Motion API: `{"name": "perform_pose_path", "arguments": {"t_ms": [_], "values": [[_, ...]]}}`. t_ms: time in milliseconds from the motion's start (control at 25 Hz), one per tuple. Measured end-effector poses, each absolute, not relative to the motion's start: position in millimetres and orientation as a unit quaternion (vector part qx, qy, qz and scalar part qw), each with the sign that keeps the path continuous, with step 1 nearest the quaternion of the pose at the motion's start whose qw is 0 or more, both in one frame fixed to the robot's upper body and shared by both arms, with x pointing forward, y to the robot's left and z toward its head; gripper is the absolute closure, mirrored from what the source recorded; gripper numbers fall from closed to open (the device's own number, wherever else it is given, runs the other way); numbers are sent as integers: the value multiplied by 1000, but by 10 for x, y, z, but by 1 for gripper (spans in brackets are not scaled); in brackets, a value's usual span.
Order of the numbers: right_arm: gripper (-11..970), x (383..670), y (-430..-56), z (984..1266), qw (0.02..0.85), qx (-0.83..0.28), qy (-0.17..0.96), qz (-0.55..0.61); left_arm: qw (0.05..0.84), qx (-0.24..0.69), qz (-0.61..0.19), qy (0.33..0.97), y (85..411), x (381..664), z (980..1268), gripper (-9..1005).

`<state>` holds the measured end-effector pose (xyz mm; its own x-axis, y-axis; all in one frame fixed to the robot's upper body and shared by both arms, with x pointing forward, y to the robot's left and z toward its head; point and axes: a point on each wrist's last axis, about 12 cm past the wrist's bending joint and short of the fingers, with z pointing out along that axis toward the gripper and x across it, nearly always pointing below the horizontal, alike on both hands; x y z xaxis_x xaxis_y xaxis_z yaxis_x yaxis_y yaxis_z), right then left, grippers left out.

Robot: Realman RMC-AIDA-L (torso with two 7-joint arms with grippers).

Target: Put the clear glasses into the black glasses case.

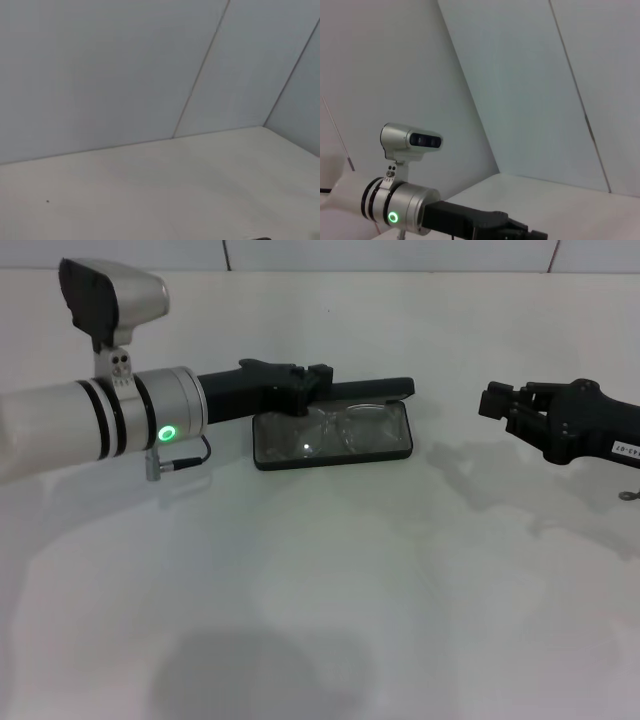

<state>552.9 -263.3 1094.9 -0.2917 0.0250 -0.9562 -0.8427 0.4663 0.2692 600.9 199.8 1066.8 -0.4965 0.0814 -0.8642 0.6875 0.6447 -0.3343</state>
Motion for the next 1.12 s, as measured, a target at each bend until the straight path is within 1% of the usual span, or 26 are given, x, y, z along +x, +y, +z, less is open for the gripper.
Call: {"name": "perform_pose_path", "arguments": {"t_ms": [400, 560, 680, 800, 960, 1120], "values": [[812, 5545, -2623, 10953, 515, -299, 685, 420, 408, 232, -352, 810, 2011, 5855, 10471, 845], [801, 5551, -2619, 10956, 515, -300, 684, 420, 405, 234, -369, 803, 2017, 5801, 10477, 843], [793, 5541, -2624, 10956, 515, -302, 683, 421, 424, 285, -411, 755, 1998, 5738, 10680, 841], [785, 5540, -2627, 10962, 516, -305, 681, 421, 455, 329, -429, 708, 2082, 5606, 10848, 840], [773, 5508, -2630, 11012, 523, -335, 661, 422, 473, 383, -433, 665, 2167, 5402, 10939, 837], [762, 5448, -2636, 11085, 533, -378, 626, 426, 481, 408, -438, 641, 2262, 5225, 10953, 835]]}}
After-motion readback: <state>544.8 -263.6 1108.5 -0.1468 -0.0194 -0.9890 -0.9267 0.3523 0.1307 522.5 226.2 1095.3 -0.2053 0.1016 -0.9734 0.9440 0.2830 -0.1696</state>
